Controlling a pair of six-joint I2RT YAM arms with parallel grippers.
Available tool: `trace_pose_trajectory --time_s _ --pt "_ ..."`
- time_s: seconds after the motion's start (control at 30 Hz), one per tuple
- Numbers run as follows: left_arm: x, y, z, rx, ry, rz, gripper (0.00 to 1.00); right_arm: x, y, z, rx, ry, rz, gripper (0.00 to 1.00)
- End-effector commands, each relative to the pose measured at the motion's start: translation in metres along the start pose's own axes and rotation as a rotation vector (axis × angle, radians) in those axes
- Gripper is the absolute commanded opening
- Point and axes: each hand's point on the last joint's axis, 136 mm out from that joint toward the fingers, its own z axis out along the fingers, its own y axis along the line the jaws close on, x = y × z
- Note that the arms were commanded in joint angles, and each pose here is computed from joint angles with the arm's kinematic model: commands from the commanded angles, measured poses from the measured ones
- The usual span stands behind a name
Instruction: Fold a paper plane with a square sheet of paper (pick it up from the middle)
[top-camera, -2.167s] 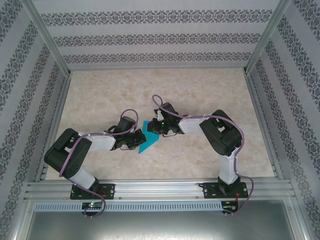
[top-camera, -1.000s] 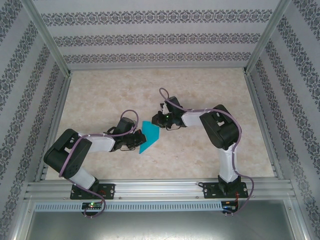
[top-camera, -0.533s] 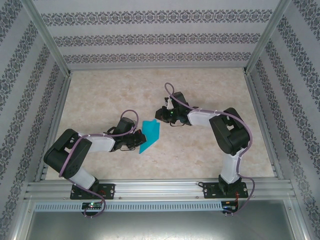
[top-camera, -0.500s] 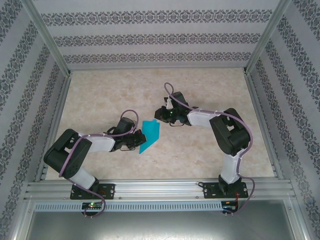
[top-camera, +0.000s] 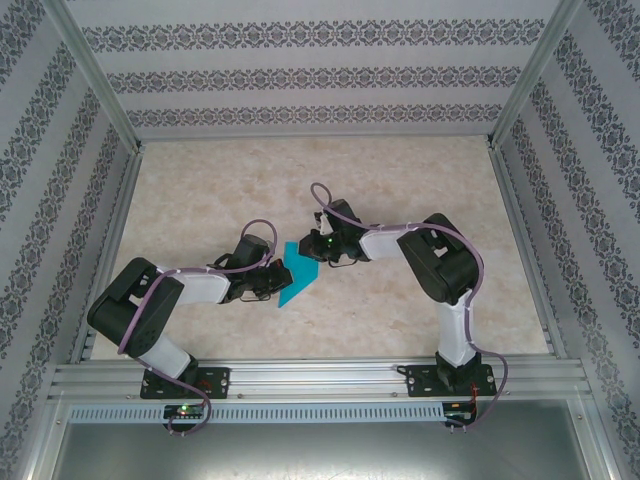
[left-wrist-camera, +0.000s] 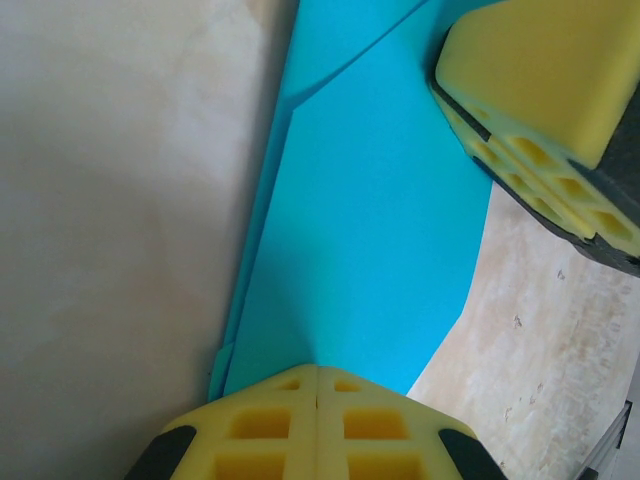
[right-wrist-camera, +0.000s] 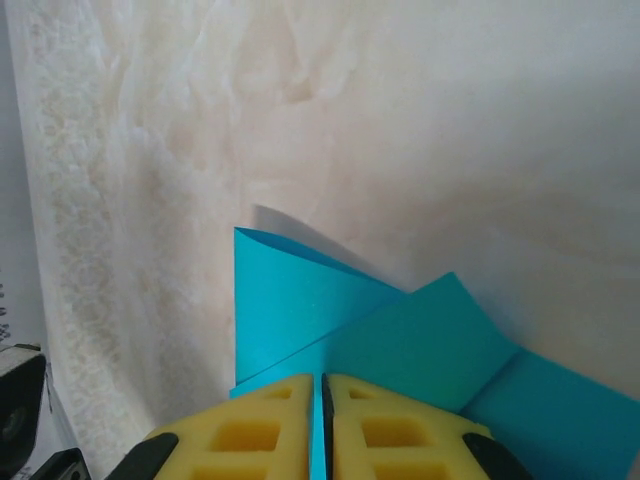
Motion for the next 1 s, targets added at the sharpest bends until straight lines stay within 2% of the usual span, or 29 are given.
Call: trace_pose_trajectory --time_s 0.0,0.3,0.47,0.57,0.77,0.9,0.97 --pt "0.052 0.081 -0.003 -0.286 0.152 -0.075 0.00 -0.013 -0.052 -0.002 0.133 -0.057 0.072 0.13" --pt "0.052 0.081 -0.003 -0.281 0.150 -0.077 0.00 -0.050 -0.059 -0.020 0.218 -0.111 0.060 0.13" --pt "0.052 0.078 -0.002 -0.265 0.155 -0.073 0.00 -0.061 -0.049 -0.030 0.160 -0.126 0.052 0.13" --pt "0.052 0.078 -0.001 -0.263 0.155 -0.074 0.01 -0.064 -0.030 -0.043 0.108 -0.150 0.019 0.14" --pt "0.049 0.067 -0.002 -0.225 0.145 -0.064 0.02 -0.046 0.000 -0.072 0.055 -0.172 -0.030 0.20" --pt "0.039 0.044 -0.005 -0.148 0.125 -0.042 0.05 -0.022 0.000 -0.080 0.057 -0.156 -0.029 0.22" --pt "0.032 0.029 -0.008 -0.114 0.110 -0.022 0.06 -0.007 -0.001 -0.080 0.055 -0.138 -0.022 0.27"
